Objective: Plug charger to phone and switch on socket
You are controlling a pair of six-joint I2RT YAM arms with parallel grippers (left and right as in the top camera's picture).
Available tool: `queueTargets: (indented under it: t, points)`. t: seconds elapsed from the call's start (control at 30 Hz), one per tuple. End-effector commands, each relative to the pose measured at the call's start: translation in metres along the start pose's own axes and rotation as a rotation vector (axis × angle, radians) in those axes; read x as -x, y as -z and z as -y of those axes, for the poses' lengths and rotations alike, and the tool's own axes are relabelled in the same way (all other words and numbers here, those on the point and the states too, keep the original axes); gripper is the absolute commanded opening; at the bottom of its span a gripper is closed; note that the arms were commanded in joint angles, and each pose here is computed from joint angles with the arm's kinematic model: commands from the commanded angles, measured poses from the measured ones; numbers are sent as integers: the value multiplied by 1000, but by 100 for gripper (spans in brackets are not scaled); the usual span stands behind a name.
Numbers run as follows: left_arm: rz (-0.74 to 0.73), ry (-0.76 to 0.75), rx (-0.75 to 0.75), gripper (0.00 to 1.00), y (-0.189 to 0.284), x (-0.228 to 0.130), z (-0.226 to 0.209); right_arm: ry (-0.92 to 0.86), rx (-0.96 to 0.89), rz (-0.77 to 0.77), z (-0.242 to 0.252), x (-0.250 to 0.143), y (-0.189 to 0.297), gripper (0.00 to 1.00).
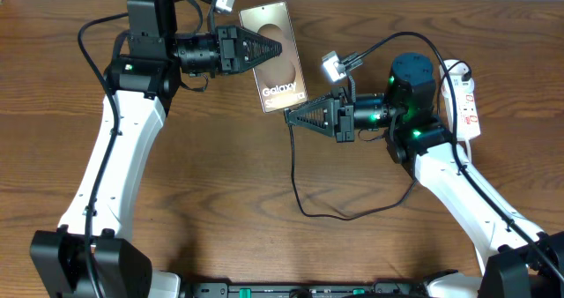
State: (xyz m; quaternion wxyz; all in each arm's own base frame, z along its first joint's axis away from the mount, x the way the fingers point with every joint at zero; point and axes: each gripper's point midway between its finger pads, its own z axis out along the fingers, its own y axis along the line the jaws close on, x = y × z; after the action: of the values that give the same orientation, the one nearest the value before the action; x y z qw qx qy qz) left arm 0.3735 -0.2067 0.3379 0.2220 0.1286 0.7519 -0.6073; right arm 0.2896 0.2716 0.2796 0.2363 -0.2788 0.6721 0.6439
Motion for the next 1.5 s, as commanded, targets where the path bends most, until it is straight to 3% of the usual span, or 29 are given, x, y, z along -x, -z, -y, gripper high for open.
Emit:
queueTargets:
  t: [0.0,0.17,0.6,0.97,1.47]
  points:
    - [-64,-27,-91,7,-3,-12,26,30,-77,75,10,20,3,1]
    - [-64,-27,-91,7,-3,-12,26,30,-77,75,10,20,3,1]
    - [-64,-27,-91,8,-3,-12,26,32,-74,73,9,19,3,20]
    - [-64,-27,-91,8,-3,-12,26,34,-70,69,9,19,2,55]
    - [-63,-31,-92,7,-3,-12,26,62,81,-44,-17,-1,2,66]
